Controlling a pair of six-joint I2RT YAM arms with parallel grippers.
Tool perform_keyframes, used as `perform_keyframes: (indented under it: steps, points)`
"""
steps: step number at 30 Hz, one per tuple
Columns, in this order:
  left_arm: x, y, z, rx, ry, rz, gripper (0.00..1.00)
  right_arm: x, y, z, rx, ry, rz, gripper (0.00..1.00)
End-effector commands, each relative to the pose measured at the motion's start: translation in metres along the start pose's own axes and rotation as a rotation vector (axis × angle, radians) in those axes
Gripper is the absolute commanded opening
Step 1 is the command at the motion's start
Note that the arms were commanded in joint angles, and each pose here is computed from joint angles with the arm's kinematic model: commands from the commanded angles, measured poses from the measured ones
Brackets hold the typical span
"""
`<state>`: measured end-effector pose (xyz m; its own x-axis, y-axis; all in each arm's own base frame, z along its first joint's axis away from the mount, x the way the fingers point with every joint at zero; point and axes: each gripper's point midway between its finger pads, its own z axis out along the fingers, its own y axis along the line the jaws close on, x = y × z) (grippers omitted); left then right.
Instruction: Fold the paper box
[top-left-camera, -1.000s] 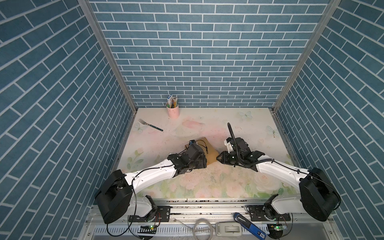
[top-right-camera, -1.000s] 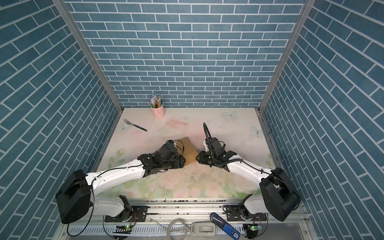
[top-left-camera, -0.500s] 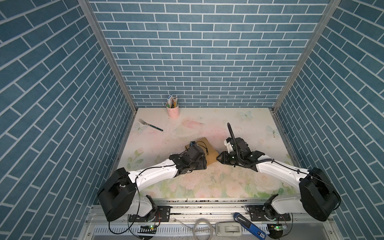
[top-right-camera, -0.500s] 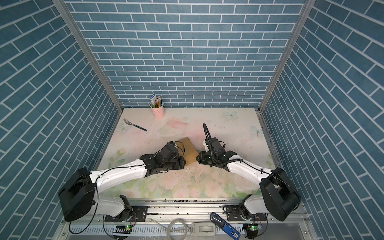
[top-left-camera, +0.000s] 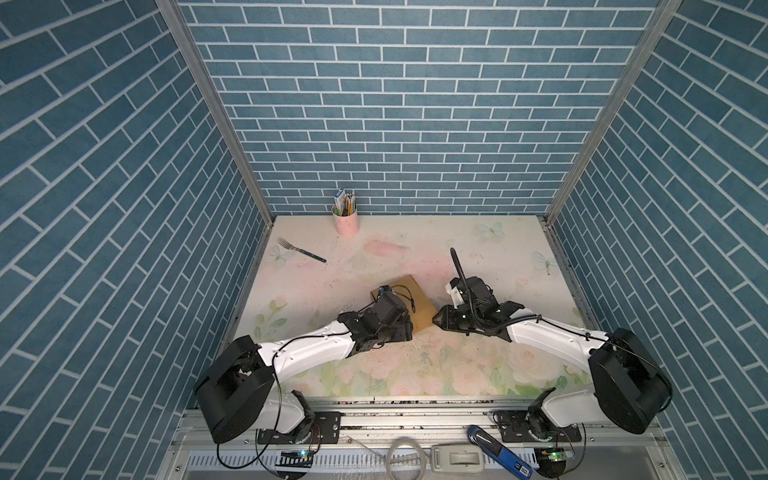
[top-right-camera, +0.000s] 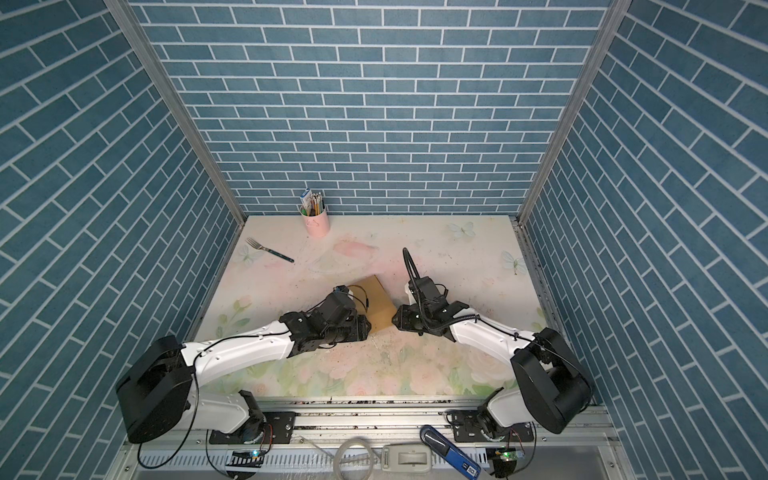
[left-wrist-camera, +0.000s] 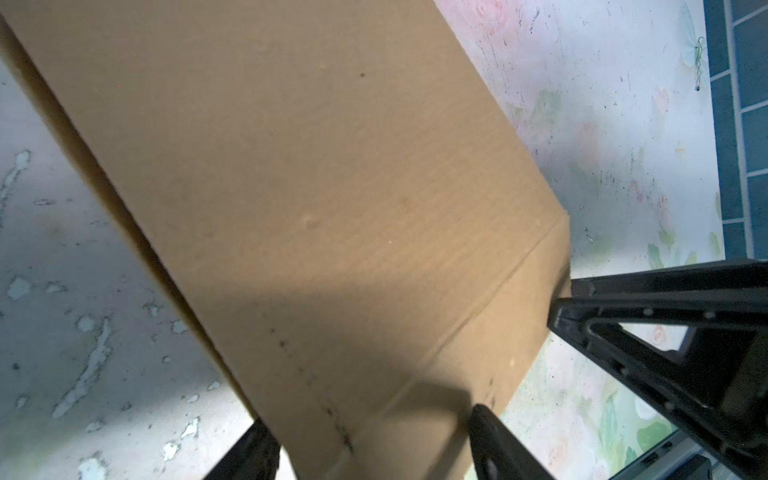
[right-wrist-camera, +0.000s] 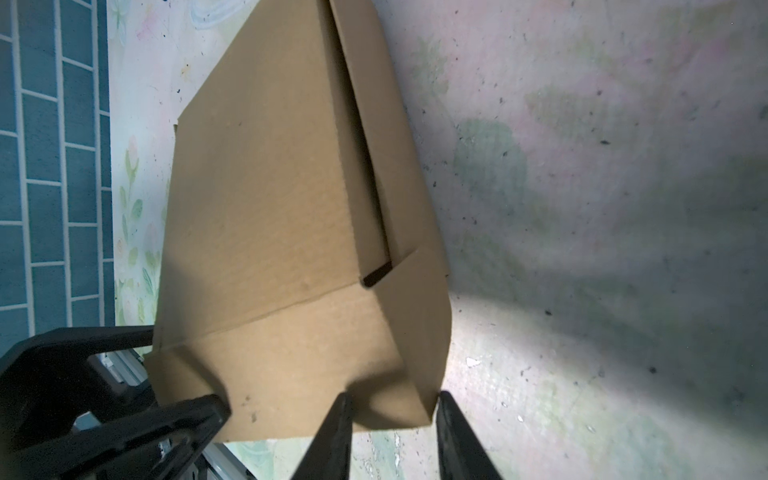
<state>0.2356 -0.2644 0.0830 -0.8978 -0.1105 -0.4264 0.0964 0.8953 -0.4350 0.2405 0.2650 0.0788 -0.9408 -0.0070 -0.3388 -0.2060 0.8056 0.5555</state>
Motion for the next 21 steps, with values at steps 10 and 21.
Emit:
perform_keyframes:
  steps: [10, 21]
  points:
    - [0.001, 0.012, -0.013, -0.035, 0.001, 0.005, 0.73, -0.007, 0.014, -0.009, -0.029, -0.019, -0.031, 0.35]
    - [-0.007, 0.003, -0.028, -0.01, -0.02, 0.007, 0.73, -0.013, 0.023, -0.021, -0.053, -0.048, -0.037, 0.35]
